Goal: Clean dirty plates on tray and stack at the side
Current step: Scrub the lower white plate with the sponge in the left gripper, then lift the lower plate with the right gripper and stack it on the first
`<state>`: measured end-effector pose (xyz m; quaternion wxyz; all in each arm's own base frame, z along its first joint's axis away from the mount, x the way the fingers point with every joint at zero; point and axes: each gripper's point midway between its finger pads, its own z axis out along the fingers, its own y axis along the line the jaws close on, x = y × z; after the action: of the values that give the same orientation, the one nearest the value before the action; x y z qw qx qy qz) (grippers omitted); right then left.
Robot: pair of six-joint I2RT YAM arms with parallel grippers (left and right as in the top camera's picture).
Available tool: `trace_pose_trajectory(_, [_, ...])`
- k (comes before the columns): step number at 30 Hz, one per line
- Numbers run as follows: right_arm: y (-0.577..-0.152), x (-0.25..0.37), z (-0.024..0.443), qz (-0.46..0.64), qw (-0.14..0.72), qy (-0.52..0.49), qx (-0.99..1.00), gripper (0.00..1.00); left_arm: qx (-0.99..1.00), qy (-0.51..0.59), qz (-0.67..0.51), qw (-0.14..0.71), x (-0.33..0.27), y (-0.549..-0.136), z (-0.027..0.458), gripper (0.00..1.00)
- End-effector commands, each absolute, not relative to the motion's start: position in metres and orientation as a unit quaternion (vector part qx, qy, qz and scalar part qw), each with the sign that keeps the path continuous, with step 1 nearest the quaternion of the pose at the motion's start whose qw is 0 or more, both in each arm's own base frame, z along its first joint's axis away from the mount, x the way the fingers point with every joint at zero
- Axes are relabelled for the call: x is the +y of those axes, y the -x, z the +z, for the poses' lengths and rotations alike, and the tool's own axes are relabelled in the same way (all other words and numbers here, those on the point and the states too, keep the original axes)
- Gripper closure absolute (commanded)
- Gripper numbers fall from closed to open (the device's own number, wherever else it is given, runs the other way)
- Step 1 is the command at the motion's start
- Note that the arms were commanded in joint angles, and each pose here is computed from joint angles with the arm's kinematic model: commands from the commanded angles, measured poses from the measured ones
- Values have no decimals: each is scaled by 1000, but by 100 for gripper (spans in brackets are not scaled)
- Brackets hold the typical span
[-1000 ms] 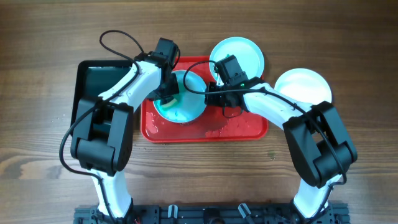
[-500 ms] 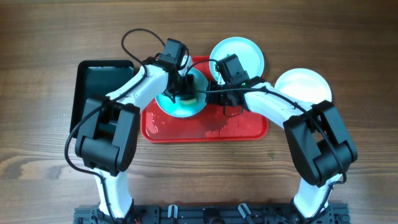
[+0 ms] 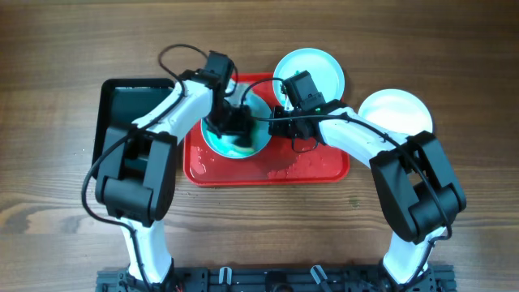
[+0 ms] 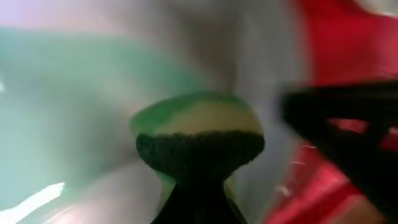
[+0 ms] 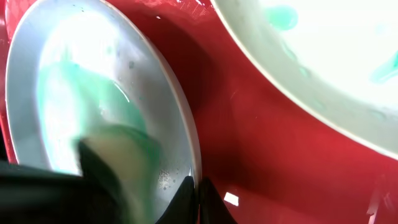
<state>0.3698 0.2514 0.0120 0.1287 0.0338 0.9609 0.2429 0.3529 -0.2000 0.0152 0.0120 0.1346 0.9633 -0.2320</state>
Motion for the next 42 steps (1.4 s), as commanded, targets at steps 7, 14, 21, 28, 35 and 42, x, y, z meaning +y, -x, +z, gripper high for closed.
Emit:
trace_pose_trajectory(7, [-367,259,10,254,119,-25,960,96,977,50,-98,181,-154,-445,6,96])
trace_pose_trajectory(14, [-370,259,7,252,123,-31,959,96,986,145,-10,85,-115,-396,-11,96])
trace_pose_trajectory(21, [-364,270,-5,280,94,-33,955,95,974,40,-219,31,-177,-391,23,96])
trace_pose_trajectory(28, [-358,269,6,300,75,-33,950,96,974,78,-153,150,-90,-457,124,96])
trace_pose_trajectory(35, [-369,207,74,135,211,17,968,95,974,112,-139,136,-61,-452,123,96])
trace_pose_trajectory(42, [-353,156,170,-198,413,44,888,96,975,112,-138,134,-61,-452,121,96])
